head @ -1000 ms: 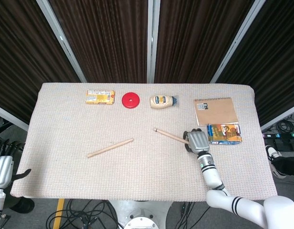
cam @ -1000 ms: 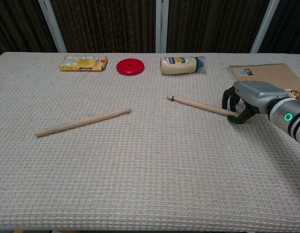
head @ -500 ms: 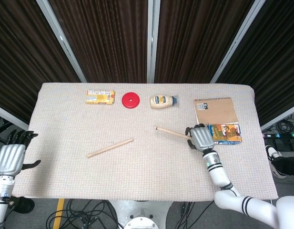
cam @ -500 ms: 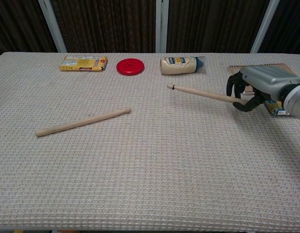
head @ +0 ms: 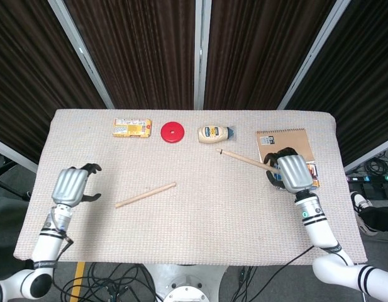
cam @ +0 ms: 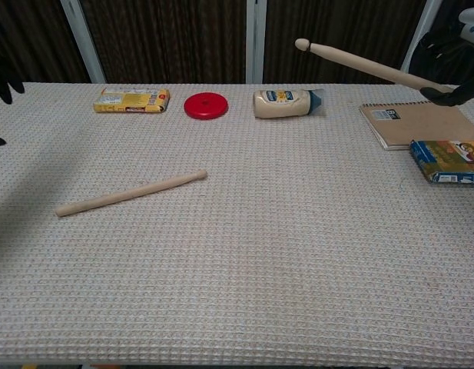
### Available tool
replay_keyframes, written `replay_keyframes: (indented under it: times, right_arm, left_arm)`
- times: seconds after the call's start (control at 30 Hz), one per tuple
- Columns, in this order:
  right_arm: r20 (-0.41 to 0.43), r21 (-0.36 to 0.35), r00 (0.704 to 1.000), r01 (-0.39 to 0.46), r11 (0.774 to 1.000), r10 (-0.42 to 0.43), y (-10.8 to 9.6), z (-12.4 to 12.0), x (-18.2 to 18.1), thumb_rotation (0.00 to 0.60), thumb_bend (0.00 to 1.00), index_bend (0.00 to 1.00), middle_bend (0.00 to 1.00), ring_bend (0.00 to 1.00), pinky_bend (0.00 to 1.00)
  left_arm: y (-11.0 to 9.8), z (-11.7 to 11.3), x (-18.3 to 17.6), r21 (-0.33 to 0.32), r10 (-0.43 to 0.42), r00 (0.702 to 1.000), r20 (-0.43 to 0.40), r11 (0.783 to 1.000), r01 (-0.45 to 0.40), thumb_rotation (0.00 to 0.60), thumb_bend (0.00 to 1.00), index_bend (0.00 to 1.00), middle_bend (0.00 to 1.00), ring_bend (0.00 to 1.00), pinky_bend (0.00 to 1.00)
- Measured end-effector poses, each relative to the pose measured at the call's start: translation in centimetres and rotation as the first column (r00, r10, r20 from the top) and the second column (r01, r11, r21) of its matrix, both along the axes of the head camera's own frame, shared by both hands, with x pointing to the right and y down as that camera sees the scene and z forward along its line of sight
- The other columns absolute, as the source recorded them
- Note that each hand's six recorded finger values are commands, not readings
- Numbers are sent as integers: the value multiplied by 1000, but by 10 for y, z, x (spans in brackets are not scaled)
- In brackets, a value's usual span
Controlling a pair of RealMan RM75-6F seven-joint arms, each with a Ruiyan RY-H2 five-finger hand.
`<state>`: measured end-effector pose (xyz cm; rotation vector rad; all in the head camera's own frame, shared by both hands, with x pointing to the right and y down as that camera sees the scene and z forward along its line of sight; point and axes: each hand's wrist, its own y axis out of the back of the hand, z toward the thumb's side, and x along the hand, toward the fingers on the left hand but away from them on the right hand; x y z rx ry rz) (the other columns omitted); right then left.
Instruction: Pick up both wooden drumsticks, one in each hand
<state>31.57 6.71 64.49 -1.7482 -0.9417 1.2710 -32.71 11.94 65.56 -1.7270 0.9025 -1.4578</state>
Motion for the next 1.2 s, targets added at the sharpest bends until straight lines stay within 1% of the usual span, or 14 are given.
replay_keyframes:
  times: [0.13,0.27,0.37,0.4,0.5,0.67,0.77,0.93,1.1,1.2]
  right_arm:
    - [9,-20,1000,-19,1000,19,-1,0,8,600,716,556,543,357,246]
    - [-2,-28,1000,-23,999,23,-3,1,15,600,716,556,542,357,246]
    - [1,-33,1000,-28,999,28,-4,2,17,600,717,556,541,357,246]
    - [2,-37,1000,-29,999,30,-4,3,18,600,717,556,540,357,246]
    - [5,-52,999,-32,998,32,-4,8,19,600,716,556,539,357,246]
    - [1,-67,1000,-31,997,31,-5,14,18,600,716,556,539,357,247]
    - [-3,-77,999,-35,996,35,-6,17,19,600,715,556,538,357,247]
    - [-7,-86,999,-33,996,32,-5,20,18,600,715,556,536,357,248]
    - [-13,-97,999,-36,995,34,-4,23,19,600,715,556,536,357,247]
    - [-16,-105,999,-37,994,36,-2,26,20,600,716,556,536,357,246]
  left_arm:
    - [7,30,28,-90,-12,1000,-22,996,10,600,104,364,400,651,567]
    - [15,49,47,-141,-6,1000,-7,990,5,600,104,368,401,673,578]
    - [23,60,54,-186,-11,1000,5,983,11,600,105,368,401,674,635]
    - [25,63,56,-197,-13,1000,7,980,14,600,105,368,400,674,640]
    - [28,70,59,-211,-2,1000,30,977,8,600,108,380,404,679,641]
    - [35,81,63,-233,0,998,59,972,14,600,126,413,450,717,687]
    - [36,84,64,-235,2,998,70,972,14,600,151,430,483,733,699]
    - [40,89,64,-245,12,995,97,969,12,600,173,440,497,737,699]
    - [41,92,66,-253,15,995,102,967,11,600,191,440,533,754,699]
    - [41,92,67,-258,20,995,102,966,7,600,193,440,538,754,699]
